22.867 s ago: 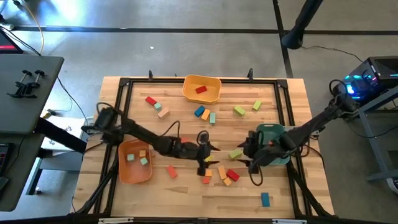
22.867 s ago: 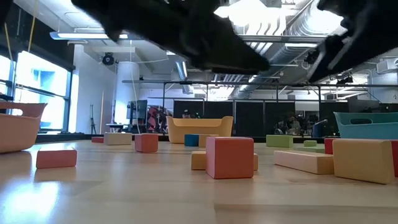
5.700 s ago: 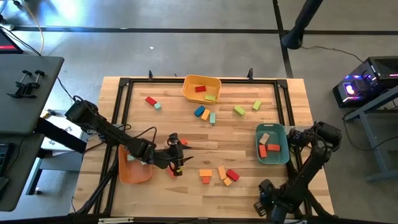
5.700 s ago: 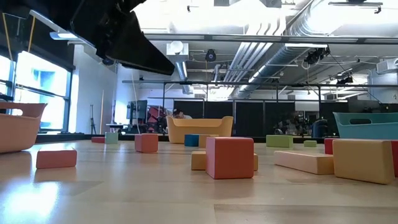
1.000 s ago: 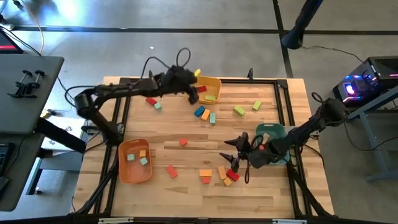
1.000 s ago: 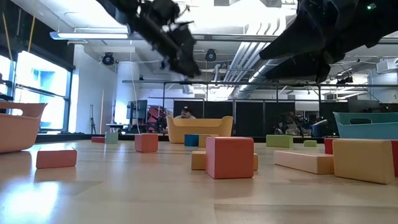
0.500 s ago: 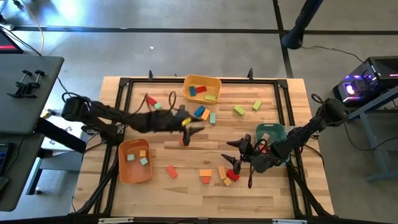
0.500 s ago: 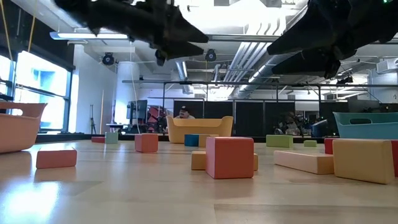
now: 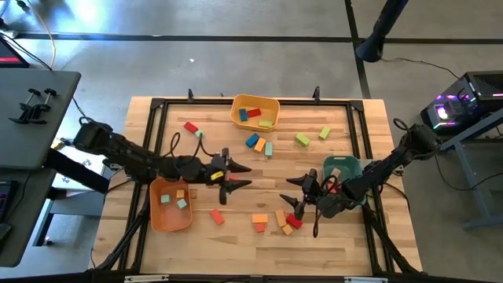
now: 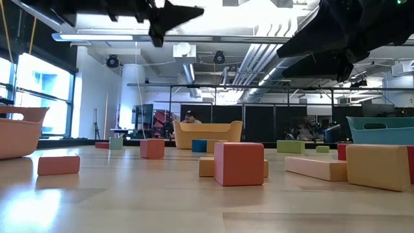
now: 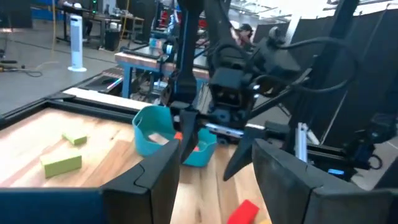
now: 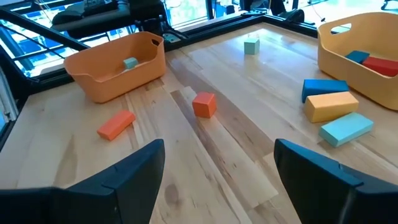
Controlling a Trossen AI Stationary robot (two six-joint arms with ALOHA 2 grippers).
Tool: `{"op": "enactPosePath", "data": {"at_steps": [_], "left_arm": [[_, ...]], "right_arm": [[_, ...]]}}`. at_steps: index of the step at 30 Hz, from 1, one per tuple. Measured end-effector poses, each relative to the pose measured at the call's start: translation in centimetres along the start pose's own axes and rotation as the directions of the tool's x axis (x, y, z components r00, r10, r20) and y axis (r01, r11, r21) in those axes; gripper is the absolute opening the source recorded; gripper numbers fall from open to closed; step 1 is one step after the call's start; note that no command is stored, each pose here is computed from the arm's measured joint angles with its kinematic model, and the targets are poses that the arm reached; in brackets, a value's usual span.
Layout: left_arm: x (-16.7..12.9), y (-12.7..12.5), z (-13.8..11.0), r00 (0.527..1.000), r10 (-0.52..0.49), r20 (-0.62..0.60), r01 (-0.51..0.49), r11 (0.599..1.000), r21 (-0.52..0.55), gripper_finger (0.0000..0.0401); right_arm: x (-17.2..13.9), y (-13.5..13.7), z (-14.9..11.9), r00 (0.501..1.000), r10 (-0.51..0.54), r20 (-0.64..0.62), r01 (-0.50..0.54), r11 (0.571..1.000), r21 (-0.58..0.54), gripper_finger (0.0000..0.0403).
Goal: Sort blocks by size
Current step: Put the yellow square block into the orange bin
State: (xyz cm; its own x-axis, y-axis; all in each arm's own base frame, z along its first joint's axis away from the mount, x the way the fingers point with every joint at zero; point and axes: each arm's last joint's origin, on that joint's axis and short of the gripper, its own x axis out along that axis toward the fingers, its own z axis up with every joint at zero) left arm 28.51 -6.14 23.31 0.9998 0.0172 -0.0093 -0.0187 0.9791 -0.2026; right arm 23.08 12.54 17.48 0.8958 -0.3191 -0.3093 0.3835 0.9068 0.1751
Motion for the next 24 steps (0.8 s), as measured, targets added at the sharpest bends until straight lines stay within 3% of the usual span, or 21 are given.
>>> {"op": "enactPosePath", "data": {"at_steps": [4,10,13,17,24], "left_arm": [[-1.5,-1.0,1.2,1.000,0.007,-0.013,-0.007,1.000,0.005,0.0186],[-3.8,-2.6,2.1,0.993,0.116,-0.024,-0.115,0.993,0.028,0.0186],[-4.4,-3.4,1.9,0.990,0.136,-0.034,-0.134,0.989,0.057,0.0186],[-4.8,-4.7,1.2,0.992,0.111,-0.055,-0.107,0.991,0.081,0.0186],[-5.6,-6.3,0.9,0.995,0.078,-0.056,-0.070,0.988,0.139,0.0186]], "right_arm": [[0.0,0.0,0.0,1.000,-0.001,0.000,0.001,1.000,-0.009,0.0298],[0.0,0.3,0.7,0.998,0.007,0.062,-0.002,0.997,-0.081,0.0298],[-0.3,1.1,1.3,0.989,0.125,0.082,-0.110,0.980,-0.168,0.0298],[-1.3,2.4,1.5,0.948,0.306,0.083,-0.268,0.914,-0.303,0.0298],[-3.7,5.2,1.5,0.966,0.256,-0.026,-0.250,0.908,-0.336,0.0298]]}}
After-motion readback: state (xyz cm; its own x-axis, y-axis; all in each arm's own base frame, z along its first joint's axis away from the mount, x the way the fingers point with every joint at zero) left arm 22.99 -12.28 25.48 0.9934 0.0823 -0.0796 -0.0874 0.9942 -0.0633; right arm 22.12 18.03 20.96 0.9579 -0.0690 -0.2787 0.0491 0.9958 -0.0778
